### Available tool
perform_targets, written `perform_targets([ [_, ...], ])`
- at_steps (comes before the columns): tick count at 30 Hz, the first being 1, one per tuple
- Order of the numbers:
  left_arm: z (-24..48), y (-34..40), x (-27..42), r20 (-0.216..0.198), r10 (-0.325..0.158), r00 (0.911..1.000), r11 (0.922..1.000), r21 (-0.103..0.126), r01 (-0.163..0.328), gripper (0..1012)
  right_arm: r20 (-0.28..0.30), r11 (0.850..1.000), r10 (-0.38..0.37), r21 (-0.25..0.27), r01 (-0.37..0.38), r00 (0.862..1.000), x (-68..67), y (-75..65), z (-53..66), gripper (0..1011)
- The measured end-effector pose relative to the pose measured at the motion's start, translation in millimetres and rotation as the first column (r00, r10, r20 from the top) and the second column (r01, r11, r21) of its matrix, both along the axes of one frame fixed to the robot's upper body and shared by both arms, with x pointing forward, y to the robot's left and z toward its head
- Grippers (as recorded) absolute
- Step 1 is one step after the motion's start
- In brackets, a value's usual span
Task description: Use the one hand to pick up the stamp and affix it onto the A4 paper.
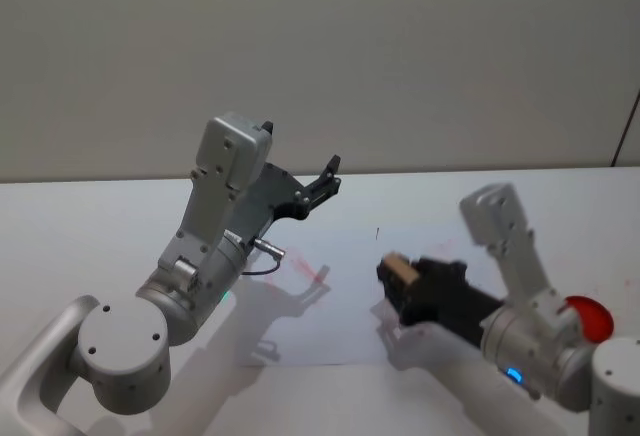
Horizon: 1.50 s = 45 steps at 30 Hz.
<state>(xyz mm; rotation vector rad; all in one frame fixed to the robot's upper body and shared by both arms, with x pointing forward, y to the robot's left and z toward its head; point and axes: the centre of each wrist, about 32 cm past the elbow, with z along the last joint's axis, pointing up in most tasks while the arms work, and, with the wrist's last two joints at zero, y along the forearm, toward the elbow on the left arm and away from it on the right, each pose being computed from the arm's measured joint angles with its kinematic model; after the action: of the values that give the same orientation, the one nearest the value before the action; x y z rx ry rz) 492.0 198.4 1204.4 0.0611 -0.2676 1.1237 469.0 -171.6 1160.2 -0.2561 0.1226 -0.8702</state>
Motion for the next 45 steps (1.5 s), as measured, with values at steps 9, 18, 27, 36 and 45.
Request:
perform_targets([
  [9,0.0,0.0,0.0,0.0,0.0,1.0,1.0,0.0,0.0,1001,0.103,0.992,-0.083,0.1,0.073,0.991,-2.2,-19.9,40.3,219],
  [18,0.0,0.0,0.0,0.0,0.0,1.0,1.0,0.0,0.0,1001,0.104,0.98,-0.181,0.106,0.17,0.978,-17.3,-51.6,50.0,219],
  [27,0.0,0.0,0.0,0.0,0.0,1.0,1.0,0.0,0.0,1001,0.057,0.959,-0.282,0.034,0.28,0.958,-36.6,-87.8,40.7,219],
  [36,0.0,0.0,0.0,0.0,0.0,1.0,1.0,0.0,0.0,1001,0.049,0.945,-0.324,-0.03,0.326,0.945,-41.8,-107.8,33.7,219],
  [45,0.0,0.0,0.0,0.0,0.0,1.0,1.0,0.0,0.0,1001,0.049,0.938,-0.336,-0.076,0.339,0.94,-40.1,-116.5,27.9,219],
])
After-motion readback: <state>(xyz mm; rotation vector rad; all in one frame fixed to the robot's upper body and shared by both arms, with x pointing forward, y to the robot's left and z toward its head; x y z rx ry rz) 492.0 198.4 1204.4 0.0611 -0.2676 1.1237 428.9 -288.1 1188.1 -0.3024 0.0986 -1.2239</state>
